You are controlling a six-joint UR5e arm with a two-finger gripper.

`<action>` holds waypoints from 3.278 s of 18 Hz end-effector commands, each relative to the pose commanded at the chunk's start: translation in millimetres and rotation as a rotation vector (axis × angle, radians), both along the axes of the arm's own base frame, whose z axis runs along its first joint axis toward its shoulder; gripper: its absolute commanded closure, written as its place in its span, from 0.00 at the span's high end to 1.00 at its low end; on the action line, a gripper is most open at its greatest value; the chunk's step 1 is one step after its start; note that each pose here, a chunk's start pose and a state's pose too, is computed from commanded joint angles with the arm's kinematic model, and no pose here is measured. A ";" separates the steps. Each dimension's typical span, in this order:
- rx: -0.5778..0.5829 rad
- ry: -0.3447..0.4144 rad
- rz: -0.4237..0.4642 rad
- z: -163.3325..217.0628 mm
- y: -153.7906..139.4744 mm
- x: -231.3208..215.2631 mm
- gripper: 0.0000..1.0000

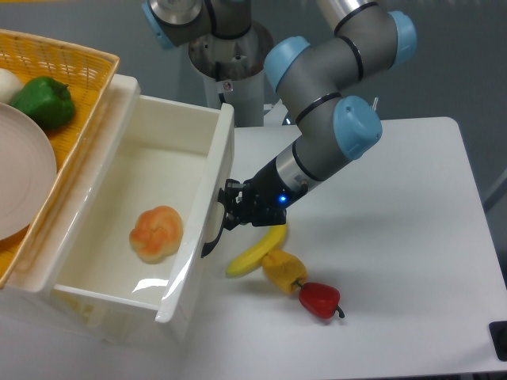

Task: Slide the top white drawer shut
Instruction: 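Push the drawer front inward into the cabinet with the gripper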

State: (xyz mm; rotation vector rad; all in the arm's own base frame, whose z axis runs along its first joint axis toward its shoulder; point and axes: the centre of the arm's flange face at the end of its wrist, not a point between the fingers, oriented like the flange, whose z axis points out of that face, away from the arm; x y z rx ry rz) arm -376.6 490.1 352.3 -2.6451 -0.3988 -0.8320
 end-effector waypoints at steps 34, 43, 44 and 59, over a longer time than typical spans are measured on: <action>-0.043 -0.021 -0.050 17.6 42.9 78.4 0.00; -0.055 -0.023 -0.081 17.1 56.8 104.6 0.00; -0.057 -0.024 -0.084 17.2 58.6 107.9 0.00; -0.070 -0.019 -0.115 16.0 66.4 127.5 0.00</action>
